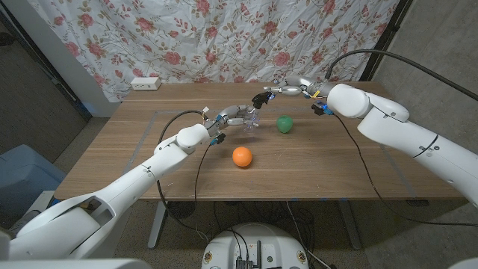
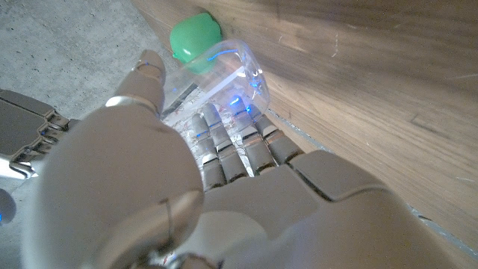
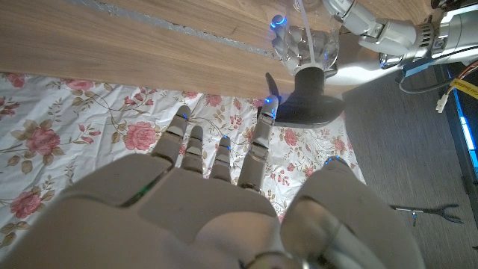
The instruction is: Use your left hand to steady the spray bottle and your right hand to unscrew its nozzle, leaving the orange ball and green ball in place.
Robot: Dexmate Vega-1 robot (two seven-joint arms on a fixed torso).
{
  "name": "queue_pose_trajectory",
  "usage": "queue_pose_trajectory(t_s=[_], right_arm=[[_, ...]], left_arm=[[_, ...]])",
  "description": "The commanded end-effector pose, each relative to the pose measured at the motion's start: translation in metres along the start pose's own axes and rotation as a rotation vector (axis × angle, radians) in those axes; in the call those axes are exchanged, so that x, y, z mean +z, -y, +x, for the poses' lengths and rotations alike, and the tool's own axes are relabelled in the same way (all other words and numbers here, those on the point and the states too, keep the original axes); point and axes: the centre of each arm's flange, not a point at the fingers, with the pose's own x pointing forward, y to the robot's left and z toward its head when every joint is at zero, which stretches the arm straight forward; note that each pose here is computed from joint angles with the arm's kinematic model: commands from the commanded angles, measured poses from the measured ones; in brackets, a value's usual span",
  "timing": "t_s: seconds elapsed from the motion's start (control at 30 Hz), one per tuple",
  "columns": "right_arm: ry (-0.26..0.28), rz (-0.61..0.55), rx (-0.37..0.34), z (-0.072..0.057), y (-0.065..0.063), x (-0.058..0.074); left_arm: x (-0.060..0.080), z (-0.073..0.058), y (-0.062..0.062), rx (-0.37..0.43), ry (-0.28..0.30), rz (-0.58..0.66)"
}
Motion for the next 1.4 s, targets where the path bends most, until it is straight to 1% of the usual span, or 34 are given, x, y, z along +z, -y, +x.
queue_pose_trajectory(t_s=[0.03,0.33,0.7,0.8,1.07,1.4], right_arm=[[-0.001,-0.018,0.012,0.007,0.001,0.01],[-0.003,-0.039,0.016,0.014,0.004,0.018],[-0.04,-0.063,0.056,0.02,0.007,0.024],[-0.06,-0.07,0.065,0.022,0.007,0.025],[-0.074,-0.073,0.085,0.025,0.008,0.028],[-0.101,-0.089,0.094,0.029,0.005,0.032]], left_arm=[[-0.002,0.0,0.002,-0.004,-0.003,-0.005],[-0.003,0.001,0.002,-0.007,-0.006,-0.004],[-0.003,0.005,0.003,-0.012,-0.003,-0.004],[-0.002,0.007,0.003,-0.013,-0.001,-0.004],[0.0,0.01,0.002,-0.016,0.001,0.004],[0.0,0.01,0.002,-0.013,-0.001,0.002]])
